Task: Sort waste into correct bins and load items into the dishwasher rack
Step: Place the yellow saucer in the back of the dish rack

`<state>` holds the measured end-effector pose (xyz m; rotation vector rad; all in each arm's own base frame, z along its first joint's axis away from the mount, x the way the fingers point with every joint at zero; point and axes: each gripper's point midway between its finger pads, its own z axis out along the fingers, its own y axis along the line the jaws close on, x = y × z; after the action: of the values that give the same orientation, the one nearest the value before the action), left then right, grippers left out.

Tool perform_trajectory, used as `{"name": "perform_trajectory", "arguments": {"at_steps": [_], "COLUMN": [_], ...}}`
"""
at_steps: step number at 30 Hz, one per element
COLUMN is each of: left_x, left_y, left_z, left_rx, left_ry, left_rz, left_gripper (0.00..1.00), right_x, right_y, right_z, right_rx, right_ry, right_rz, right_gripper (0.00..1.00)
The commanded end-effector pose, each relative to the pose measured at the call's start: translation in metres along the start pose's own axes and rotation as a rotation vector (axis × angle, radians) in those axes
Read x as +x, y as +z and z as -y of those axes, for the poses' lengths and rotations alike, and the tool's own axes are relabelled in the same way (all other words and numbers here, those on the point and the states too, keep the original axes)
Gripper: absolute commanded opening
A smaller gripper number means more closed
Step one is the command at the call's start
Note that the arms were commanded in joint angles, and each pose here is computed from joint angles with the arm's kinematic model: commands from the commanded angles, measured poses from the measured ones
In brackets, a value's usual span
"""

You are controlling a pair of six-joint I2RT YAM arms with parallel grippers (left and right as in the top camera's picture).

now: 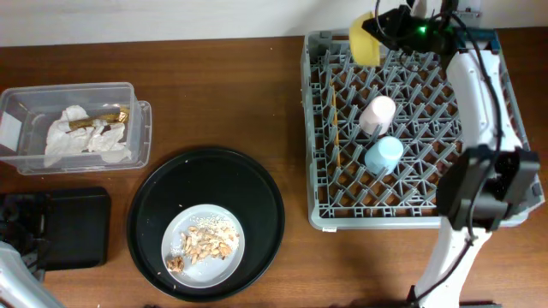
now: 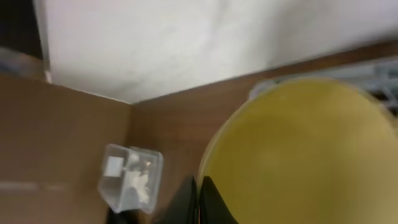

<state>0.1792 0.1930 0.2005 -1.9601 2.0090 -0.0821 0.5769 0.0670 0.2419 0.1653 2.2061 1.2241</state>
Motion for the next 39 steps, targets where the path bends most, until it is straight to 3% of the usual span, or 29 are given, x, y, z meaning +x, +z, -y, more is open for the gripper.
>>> {"name": "perform_trajectory", "arguments": {"at_steps": [1, 3, 10, 13, 15, 18, 19, 21, 23, 25, 28, 29, 39], "left_x": [-0.001, -0.001, -0.001, -0.001, -0.001, -0.001, -0.001, -0.001, -0.001, -0.001, -0.001, -0.001, -0.001], "left_y": [-0.002, -0.002, -0.002, -0.002, -0.002, -0.002, -0.002, -0.002, -0.002, -0.002, -0.002, -0.002, -0.002], "left_z": [0.0, 0.001, 0.001, 0.001, 0.001, 0.0, 0.001, 0.001, 0.0, 0.001, 0.0, 0.0, 0.001], "left_rx": [0.002, 0.003, 0.003, 0.002, 0.003, 0.002, 0.003, 0.002, 0.002, 0.003, 0.002, 0.002, 0.003], "left_ry": [-0.008, -0.008, -0.008, -0.008, -0.008, -0.008, -0.008, -0.008, -0.008, -0.008, -0.008, -0.008, -0.008], "left_rz": [0.01, 0.01, 0.01, 0.01, 0.01, 0.01, 0.01, 0.01, 0.01, 0.01, 0.01, 0.01, 0.01], "left_gripper": [0.99, 0.99, 0.99, 0.99, 0.99, 0.99, 0.99, 0.99, 0.99, 0.99, 0.99, 0.99, 0.99], "right_x": [0.006, 0.008, 0.002, -0.005, -0.017, -0.032, -0.034, -0.032, -0.015, 0.005, 0.033, 0.037, 0.042], "right_y": [0.02, 0.03, -0.002, -0.023, -0.068, -0.153, -0.182, -0.191, -0.14, -0.066, 0.012, 0.017, -0.08], "right_z": [0.014, 0.035, 0.078, 0.088, 0.095, 0.083, 0.071, 0.03, 0.007, 0.022, 0.064, 0.082, 0.169], "right_rx": [-0.152, -0.144, -0.051, -0.017, 0.15, 0.375, 0.466, 0.527, 0.516, 0.627, 0.68, 0.72, 1.046], "right_ry": [0.218, 0.29, 0.465, 0.44, 0.413, 0.344, 0.292, 0.092, -0.013, -0.086, -0.109, -0.08, 0.153], "right_rz": [-0.077, -0.083, -0.045, -0.009, 0.083, 0.218, 0.261, 0.263, 0.163, 0.077, -0.027, -0.035, -0.035], "right_gripper": [0.04, 0.04, 0.04, 0.17, 0.24, 0.43, 0.43, 0.35, 0.04, 0.04, 0.04, 0.04, 0.04]}}
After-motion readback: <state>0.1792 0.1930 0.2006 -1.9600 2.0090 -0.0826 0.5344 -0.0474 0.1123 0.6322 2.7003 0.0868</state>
